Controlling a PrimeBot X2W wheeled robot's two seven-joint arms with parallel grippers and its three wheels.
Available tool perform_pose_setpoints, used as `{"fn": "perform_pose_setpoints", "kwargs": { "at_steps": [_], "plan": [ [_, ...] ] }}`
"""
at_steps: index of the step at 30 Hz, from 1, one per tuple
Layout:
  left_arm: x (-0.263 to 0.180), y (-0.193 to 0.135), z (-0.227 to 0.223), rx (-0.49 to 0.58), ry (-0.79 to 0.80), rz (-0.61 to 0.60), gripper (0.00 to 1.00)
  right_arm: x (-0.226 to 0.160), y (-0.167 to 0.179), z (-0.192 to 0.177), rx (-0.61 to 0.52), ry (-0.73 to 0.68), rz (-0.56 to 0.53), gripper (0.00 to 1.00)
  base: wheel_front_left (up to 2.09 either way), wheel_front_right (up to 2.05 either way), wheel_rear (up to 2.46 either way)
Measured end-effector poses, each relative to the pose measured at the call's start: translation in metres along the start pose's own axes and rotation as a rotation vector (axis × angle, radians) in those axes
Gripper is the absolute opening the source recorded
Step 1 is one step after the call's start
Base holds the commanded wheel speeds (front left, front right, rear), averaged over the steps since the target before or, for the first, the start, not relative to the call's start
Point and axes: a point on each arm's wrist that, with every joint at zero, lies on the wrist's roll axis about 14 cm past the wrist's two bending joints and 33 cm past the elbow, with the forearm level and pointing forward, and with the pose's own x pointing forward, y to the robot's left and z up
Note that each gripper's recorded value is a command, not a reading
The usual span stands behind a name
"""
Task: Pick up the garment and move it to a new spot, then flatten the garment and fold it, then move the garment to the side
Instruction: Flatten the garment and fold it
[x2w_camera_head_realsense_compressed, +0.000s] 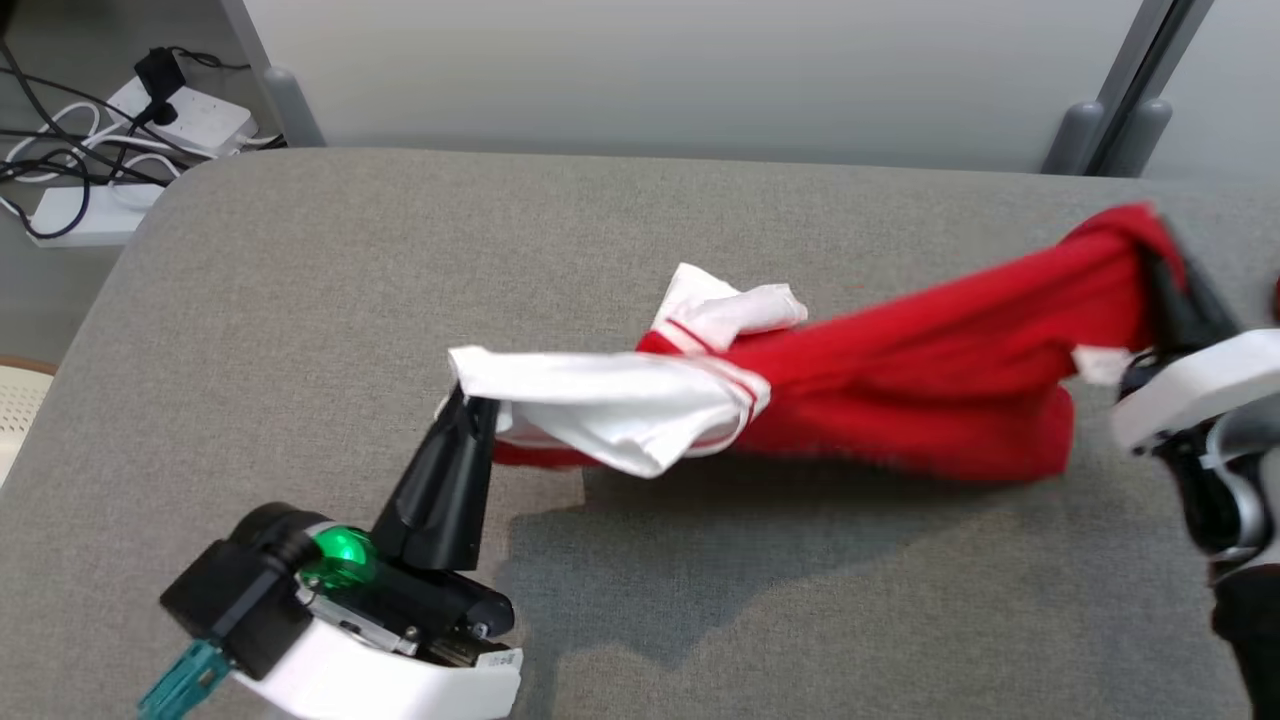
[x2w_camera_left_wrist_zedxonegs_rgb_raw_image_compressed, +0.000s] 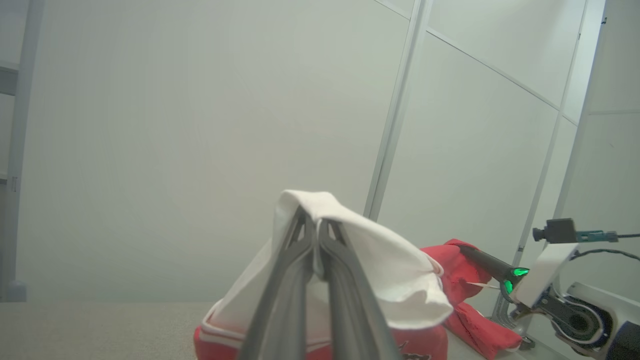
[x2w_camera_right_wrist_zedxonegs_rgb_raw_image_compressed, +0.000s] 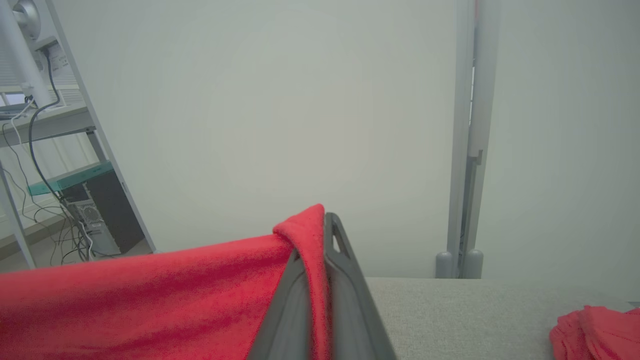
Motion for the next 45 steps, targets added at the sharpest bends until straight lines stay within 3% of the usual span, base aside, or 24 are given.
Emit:
{"fn": "perform_pose_setpoints", "kwargs": {
  "at_steps": [5, 6, 13, 18, 25, 35, 38, 45],
  "plan": [
    [-0.006, 0.015, -0.051, -0.081, 0.149, 0.055, 0.0, 0.008, 0.024, -0.079, 0.036, 0.289, 0.035, 0.0, 0.0, 0.0, 0.0],
    [-0.005, 0.019, -0.059, -0.091, 0.161, 0.065, 0.0, 0.013, 0.027, -0.086, 0.034, 0.304, 0.035, 1.0, 0.0, 0.0, 0.0],
    [0.002, 0.055, -0.092, -0.031, 0.216, 0.153, 0.0, 0.033, 0.038, -0.092, 0.015, 0.229, 0.042, 1.0, 0.0, 0.0, 0.0],
    [-0.007, 0.069, -0.107, -0.029, 0.261, 0.199, 0.0, 0.014, 0.014, -0.107, -0.021, 0.269, 0.001, 1.0, 0.0, 0.0, 0.0],
    [-0.011, 0.079, -0.105, -0.029, 0.25, 0.232, 0.0, -0.025, -0.002, -0.139, 0.037, 0.339, -0.047, 1.0, 0.0, 0.0, 0.0],
    [-0.021, 0.102, -0.084, 0.042, 0.21, 0.291, 0.0, -0.037, -0.07, -0.1, 0.024, 0.189, -0.223, 1.0, 0.0, 0.0, 0.0],
    [-0.019, 0.103, -0.085, 0.053, 0.208, 0.288, 0.0, -0.048, -0.057, -0.111, 0.068, 0.192, -0.22, 1.0, 0.0, 0.0, 0.0],
    [-0.013, 0.111, -0.077, 0.082, 0.18, 0.305, 0.0, -0.067, 0.001, -0.13, 0.152, 0.233, -0.064, 1.0, 0.0, 0.0, 0.0]
  ]
}}
